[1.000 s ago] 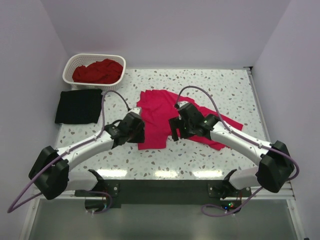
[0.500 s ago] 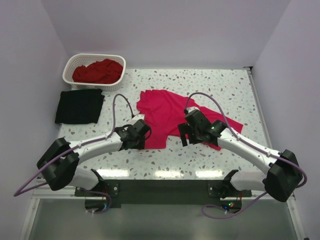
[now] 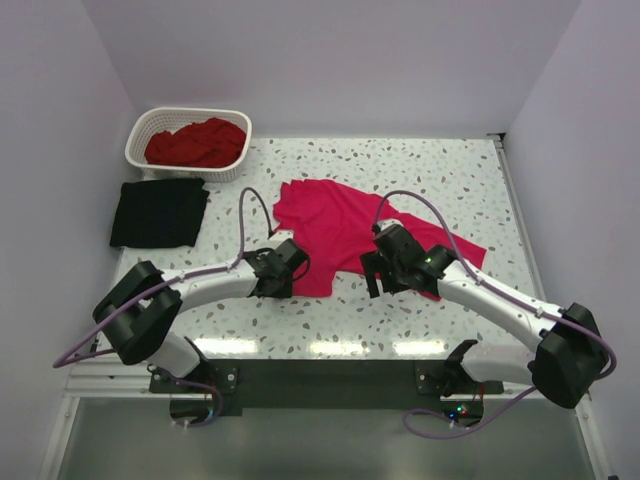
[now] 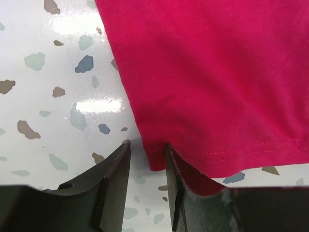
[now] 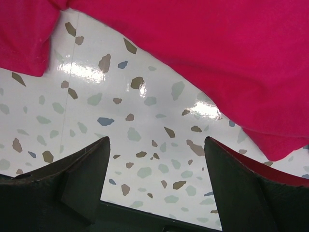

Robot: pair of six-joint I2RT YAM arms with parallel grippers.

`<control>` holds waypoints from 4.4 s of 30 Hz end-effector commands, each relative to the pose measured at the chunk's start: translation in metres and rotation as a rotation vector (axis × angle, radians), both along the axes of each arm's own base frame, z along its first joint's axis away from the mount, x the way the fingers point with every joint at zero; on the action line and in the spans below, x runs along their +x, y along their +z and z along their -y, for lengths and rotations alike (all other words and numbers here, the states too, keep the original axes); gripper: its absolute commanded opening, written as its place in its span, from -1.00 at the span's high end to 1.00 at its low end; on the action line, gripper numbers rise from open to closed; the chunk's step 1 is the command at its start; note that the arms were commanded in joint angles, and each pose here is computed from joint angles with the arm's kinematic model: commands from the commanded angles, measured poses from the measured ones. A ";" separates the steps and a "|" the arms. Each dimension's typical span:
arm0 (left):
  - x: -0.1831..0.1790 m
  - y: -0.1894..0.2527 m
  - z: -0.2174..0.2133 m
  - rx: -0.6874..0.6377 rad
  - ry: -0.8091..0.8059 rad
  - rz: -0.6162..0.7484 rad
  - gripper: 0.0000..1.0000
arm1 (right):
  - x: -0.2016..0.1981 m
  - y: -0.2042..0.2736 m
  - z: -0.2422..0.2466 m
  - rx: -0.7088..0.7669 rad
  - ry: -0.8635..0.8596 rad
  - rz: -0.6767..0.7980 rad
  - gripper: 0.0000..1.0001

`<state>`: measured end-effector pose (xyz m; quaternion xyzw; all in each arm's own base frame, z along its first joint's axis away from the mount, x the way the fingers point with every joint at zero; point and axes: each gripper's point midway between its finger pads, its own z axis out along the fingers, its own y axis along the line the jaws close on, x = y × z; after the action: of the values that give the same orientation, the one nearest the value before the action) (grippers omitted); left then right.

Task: Fold and stack the t-shirts
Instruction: Flatten the tshirt out

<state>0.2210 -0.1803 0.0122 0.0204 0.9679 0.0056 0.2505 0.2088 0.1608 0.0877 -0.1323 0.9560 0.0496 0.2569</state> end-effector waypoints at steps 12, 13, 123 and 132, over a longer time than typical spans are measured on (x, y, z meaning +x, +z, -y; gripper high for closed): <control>-0.020 -0.020 -0.008 0.021 0.012 -0.083 1.00 | 0.008 0.005 0.016 -0.033 -0.070 0.041 -0.65; -0.016 -0.014 -0.013 0.047 0.020 -0.062 1.00 | 0.009 0.004 0.020 -0.042 -0.085 0.037 -0.65; 0.116 0.151 -0.128 -0.152 0.207 0.395 1.00 | 0.112 0.010 0.148 0.385 -0.688 -0.071 1.00; 0.092 0.208 -0.148 -0.160 0.296 0.548 1.00 | 0.024 0.095 0.130 0.419 -0.635 -0.033 1.00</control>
<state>0.3225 -0.0473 0.1909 -0.1137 0.8807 -0.0397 0.4580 0.2892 0.0191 0.1818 0.2342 0.9007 0.1624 0.3279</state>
